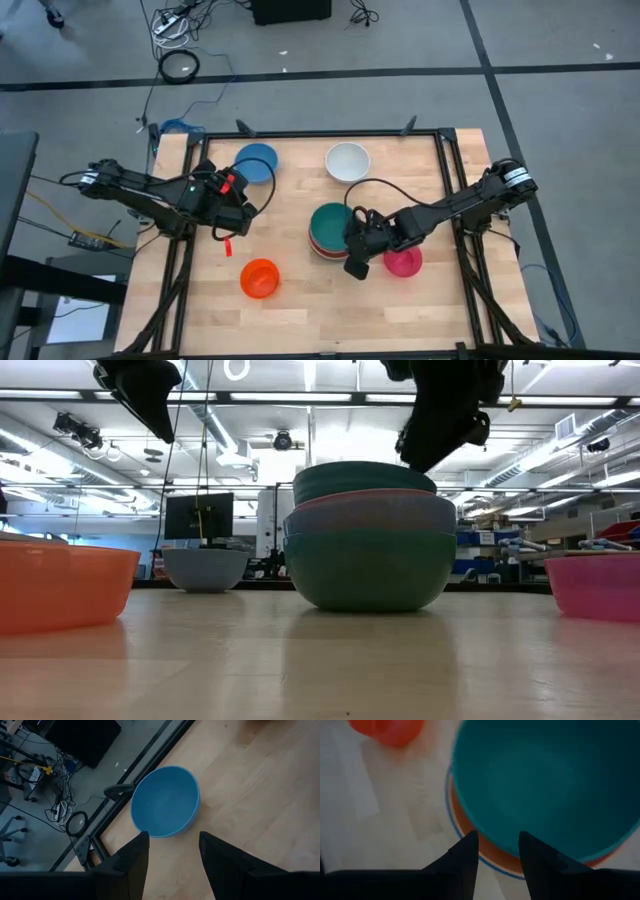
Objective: Nest bowls inside each other
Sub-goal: Stack the dark green bowl on top of the pink bowl, then stack the blue bowl on top of the dark green bowl
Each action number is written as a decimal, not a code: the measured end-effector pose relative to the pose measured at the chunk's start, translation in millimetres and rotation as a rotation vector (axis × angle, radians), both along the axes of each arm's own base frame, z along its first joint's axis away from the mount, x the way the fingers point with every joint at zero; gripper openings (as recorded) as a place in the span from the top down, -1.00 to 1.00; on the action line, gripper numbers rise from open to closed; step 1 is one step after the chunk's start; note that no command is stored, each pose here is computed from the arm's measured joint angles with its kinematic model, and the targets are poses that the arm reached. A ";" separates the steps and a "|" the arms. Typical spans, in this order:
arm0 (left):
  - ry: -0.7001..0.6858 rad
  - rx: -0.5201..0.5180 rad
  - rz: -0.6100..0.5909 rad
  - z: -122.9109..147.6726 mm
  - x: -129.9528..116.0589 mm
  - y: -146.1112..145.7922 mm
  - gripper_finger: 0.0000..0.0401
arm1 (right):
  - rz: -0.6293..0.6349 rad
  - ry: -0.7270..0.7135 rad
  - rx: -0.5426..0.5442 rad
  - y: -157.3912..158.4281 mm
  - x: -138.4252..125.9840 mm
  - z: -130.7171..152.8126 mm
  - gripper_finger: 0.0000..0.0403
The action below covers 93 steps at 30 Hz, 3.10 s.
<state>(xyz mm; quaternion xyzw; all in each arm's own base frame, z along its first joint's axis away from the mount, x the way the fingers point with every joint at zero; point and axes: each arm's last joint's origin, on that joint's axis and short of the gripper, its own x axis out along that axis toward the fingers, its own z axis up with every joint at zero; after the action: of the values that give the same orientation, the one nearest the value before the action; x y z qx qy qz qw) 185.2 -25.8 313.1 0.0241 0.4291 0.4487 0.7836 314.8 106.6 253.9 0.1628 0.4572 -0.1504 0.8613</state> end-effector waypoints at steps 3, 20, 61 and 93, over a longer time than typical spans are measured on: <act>0.000 0.000 0.000 0.0 0.0 0.0 0.09 | 0.013 -0.041 0.013 3.8 2.3 2.5 0.36; 0.069 -0.050 0.034 -17.4 10.6 26.6 0.09 | 0.030 -0.463 -0.303 -1.2 -20.1 79.3 0.36; 0.210 -0.590 -0.528 -99.4 26.3 176.9 0.18 | 0.060 -0.654 -0.244 3.4 -83.2 134.7 0.36; 0.238 -0.535 -0.569 -83.1 51.0 158.5 0.99 | -0.010 -0.542 -0.325 -2.4 -89.1 123.1 0.37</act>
<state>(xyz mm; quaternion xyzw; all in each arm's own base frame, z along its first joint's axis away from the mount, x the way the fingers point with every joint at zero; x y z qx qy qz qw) 236.2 132.7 230.1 -0.0111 0.5946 0.0806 0.7999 225.7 104.2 377.1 0.0596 0.1801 -0.1769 0.9658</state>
